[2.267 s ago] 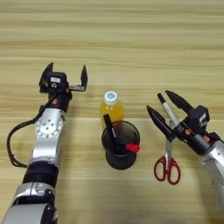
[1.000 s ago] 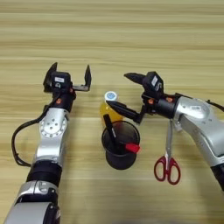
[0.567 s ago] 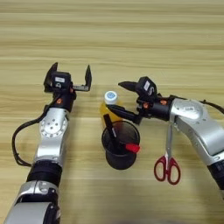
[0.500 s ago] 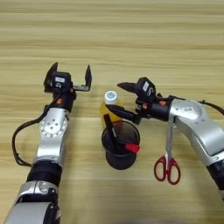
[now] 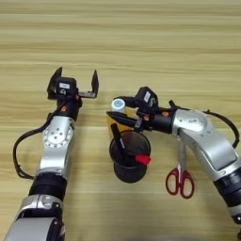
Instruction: Move the objects on the table
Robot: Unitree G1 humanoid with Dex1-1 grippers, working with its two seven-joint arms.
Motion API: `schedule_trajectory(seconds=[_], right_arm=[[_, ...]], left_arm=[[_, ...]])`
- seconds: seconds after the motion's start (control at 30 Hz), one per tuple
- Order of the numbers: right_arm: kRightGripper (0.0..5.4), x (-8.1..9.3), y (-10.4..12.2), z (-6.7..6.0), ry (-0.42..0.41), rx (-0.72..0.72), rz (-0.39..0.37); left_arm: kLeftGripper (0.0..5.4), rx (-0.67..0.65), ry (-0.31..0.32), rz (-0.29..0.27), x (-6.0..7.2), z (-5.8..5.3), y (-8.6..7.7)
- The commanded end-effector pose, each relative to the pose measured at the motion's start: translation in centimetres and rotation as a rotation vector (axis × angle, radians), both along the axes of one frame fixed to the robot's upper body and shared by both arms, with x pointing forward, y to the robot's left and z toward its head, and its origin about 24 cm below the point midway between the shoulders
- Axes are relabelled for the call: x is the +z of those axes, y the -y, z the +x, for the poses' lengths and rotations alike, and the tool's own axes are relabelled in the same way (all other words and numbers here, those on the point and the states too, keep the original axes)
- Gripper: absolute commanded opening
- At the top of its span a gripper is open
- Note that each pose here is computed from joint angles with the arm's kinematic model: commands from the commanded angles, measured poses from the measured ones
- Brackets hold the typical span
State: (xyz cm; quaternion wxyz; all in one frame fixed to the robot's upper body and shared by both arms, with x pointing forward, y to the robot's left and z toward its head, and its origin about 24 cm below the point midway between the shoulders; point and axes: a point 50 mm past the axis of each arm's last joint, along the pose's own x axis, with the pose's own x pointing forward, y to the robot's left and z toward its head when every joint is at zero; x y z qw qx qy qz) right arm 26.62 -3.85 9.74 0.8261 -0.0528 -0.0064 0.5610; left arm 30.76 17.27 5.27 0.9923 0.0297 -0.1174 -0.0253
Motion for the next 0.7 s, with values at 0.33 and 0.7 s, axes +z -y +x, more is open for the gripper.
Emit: schedule_trajectory(seconds=[0.33,0.7], right_arm=[[1.78,-0.2,0.0,0.6,0.003,-0.011,-0.017],[1.78,2.0,0.8,2.5,0.059,-0.059,0.016]], left_arm=[[5.4,-0.002,0.009,0.004,0.3,0.2,0.2],[5.4,0.0,0.021,-0.006,0.5,0.1,0.2]])
